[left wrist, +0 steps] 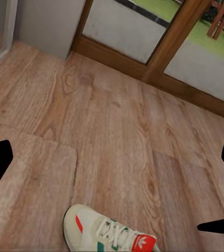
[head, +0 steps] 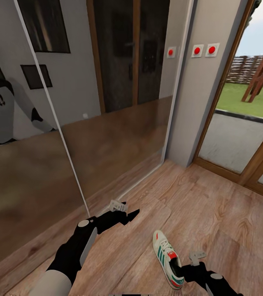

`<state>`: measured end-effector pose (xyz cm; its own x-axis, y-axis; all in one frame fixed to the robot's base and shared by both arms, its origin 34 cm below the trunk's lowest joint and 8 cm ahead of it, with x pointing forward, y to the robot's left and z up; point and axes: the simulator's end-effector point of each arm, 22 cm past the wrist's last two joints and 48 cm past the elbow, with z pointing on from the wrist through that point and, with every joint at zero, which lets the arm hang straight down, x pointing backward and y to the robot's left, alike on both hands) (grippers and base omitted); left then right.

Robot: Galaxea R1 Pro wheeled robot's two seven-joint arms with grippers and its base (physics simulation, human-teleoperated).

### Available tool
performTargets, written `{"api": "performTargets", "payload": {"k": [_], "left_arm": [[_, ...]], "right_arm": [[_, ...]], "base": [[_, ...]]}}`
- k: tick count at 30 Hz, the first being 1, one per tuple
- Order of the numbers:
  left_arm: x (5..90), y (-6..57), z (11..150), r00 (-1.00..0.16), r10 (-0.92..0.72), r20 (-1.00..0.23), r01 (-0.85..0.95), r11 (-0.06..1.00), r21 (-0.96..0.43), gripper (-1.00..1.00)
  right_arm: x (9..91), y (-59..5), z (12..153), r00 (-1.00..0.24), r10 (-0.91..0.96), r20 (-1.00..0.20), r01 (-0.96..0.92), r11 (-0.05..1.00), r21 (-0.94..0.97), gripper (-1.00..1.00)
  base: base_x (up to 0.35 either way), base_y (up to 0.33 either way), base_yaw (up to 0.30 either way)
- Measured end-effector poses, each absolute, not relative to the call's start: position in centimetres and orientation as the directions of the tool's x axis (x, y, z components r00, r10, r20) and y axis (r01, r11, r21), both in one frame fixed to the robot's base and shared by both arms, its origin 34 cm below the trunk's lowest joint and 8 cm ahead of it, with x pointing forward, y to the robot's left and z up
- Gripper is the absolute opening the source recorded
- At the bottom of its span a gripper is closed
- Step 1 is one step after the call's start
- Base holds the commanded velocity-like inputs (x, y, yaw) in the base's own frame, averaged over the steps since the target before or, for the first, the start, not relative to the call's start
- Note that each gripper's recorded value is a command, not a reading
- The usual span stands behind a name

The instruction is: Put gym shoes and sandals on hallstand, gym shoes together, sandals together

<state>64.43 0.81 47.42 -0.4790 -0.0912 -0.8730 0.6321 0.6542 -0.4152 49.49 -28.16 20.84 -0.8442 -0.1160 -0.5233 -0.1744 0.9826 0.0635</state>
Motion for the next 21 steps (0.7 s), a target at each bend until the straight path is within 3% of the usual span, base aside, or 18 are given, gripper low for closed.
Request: {"api": "performTargets", "payload": {"k": [11,21], "left_arm": [[64.4,0.9,47.3,-0.477,-0.091,-0.874,0.632,0.656,-0.413,1.0],[64.4,1.0,47.2,-0.477,-0.092,-0.874,0.631,0.657,-0.413,1.0]], "right_arm": [[54.8,-29.7,24.5,-0.741,-0.135,-0.657,-0.146,0.989,-0.039,1.0],[56.0,-28.6,25.2,-0.72,-0.125,-0.683,-0.083,0.992,-0.094,1.0]], "base": [[0.0,0.0,0.0],[0.0,0.0,0.0]]}}
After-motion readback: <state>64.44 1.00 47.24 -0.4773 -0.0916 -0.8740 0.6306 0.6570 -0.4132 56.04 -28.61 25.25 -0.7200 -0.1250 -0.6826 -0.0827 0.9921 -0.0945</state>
